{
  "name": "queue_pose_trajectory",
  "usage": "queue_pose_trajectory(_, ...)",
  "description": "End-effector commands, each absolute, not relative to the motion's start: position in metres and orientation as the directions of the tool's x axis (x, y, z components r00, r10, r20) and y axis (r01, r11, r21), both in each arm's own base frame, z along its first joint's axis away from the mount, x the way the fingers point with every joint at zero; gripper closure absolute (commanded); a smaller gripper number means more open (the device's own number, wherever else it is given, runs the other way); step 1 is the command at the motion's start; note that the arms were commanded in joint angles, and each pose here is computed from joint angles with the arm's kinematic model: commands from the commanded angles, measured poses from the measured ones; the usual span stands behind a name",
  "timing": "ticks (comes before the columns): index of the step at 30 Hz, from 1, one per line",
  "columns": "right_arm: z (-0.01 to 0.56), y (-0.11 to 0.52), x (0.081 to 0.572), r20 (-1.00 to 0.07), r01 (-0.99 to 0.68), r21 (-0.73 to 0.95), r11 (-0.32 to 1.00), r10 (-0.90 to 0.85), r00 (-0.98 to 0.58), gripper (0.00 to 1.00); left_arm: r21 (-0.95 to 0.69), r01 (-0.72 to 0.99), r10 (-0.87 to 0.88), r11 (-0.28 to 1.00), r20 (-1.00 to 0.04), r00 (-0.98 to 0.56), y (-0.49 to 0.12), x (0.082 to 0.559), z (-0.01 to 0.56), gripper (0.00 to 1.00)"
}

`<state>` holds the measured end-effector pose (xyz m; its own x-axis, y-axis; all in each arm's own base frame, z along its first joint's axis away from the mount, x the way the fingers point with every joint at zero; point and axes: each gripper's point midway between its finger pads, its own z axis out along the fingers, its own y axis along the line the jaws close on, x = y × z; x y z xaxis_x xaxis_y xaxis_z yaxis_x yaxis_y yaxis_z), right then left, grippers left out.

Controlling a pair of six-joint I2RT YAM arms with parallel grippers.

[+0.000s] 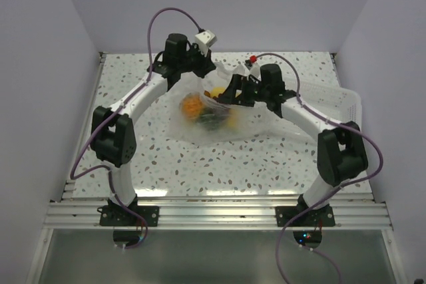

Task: Place the fake fruits into the plastic bag and tie a complex knot
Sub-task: Place the fake fruit in the plastic bag, then adjust the plastic bag at the center of the board.

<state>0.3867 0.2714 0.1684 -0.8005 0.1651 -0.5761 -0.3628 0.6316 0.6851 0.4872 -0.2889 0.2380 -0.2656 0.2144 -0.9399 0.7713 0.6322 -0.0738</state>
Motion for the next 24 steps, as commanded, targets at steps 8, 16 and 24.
queue_pose_trajectory(8,0.208,0.245,0.345,-0.688,-0.546,0.615,0.569,0.048,-0.724,0.08,-0.072,0.765,0.191,0.640,-0.950,-0.249,-0.286,0.500,0.253,0.94)
queue_pose_trajectory(16,0.256,0.190,0.362,-0.867,-0.753,0.326,0.571,-0.137,-0.479,0.11,-0.087,0.804,0.220,0.588,-0.940,-0.262,-0.291,0.490,0.244,0.91)
queue_pose_trajectory(24,0.284,0.194,0.410,-0.950,-0.843,-0.027,0.537,-0.277,-0.146,0.08,-0.125,0.827,0.210,0.548,-0.937,-0.281,-0.298,0.484,0.241,0.90)
